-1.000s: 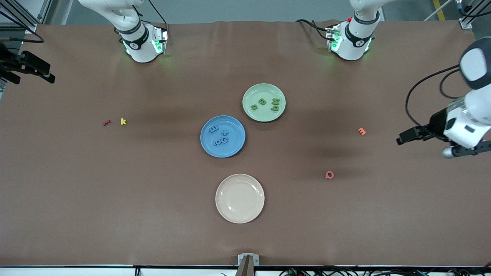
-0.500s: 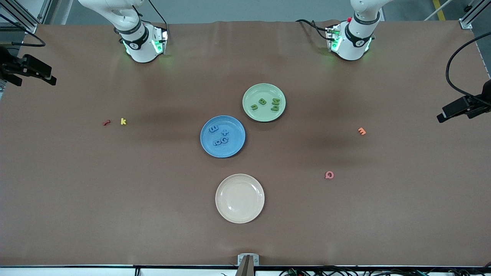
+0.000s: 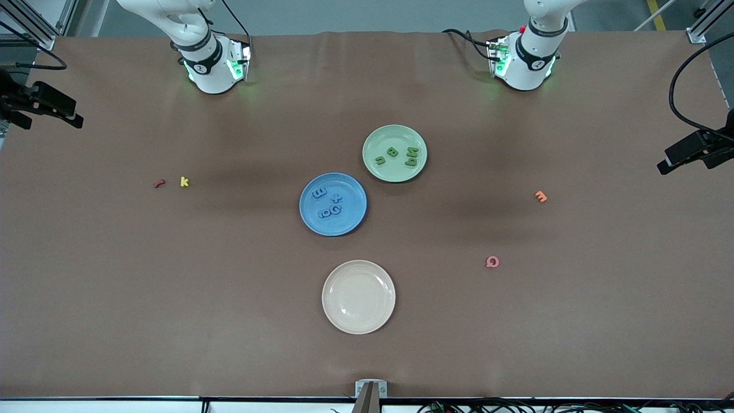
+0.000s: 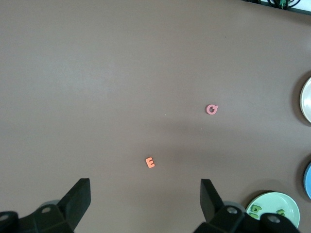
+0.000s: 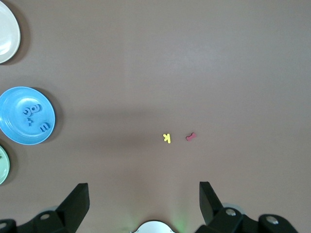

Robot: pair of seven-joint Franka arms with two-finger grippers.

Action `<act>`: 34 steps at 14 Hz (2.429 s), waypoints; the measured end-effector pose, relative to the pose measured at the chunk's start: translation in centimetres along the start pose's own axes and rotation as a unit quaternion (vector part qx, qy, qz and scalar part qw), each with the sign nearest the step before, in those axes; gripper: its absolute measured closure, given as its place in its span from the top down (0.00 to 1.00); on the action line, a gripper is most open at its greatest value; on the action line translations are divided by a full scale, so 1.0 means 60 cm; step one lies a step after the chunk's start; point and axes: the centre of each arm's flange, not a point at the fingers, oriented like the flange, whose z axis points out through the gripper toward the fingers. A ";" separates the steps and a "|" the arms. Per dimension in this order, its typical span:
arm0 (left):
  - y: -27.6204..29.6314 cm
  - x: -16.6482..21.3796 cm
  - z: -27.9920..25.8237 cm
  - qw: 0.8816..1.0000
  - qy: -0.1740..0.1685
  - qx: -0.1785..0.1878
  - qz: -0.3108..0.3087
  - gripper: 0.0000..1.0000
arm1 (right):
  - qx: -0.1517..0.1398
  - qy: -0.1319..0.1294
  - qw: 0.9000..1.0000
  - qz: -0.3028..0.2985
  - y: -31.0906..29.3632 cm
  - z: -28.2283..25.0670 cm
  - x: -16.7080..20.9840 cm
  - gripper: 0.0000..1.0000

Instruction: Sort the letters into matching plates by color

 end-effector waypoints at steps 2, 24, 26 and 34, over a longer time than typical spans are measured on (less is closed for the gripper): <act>-0.002 0.000 0.000 1.000 0.000 0.000 -0.001 1.00 | 0.000 0.008 1.000 0.000 0.000 -0.003 0.003 1.00; 0.038 -0.046 -0.031 0.999 0.001 0.014 0.031 1.00 | 0.007 0.021 1.000 -0.001 -0.002 -0.008 0.007 1.00; 0.032 -0.045 -0.031 1.000 0.001 0.015 0.027 1.00 | 0.007 0.022 1.000 -0.001 -0.002 -0.008 0.007 1.00; 0.024 -0.045 -0.032 1.000 0.002 0.018 0.022 1.00 | 0.004 0.033 0.999 0.000 -0.001 -0.012 0.010 1.00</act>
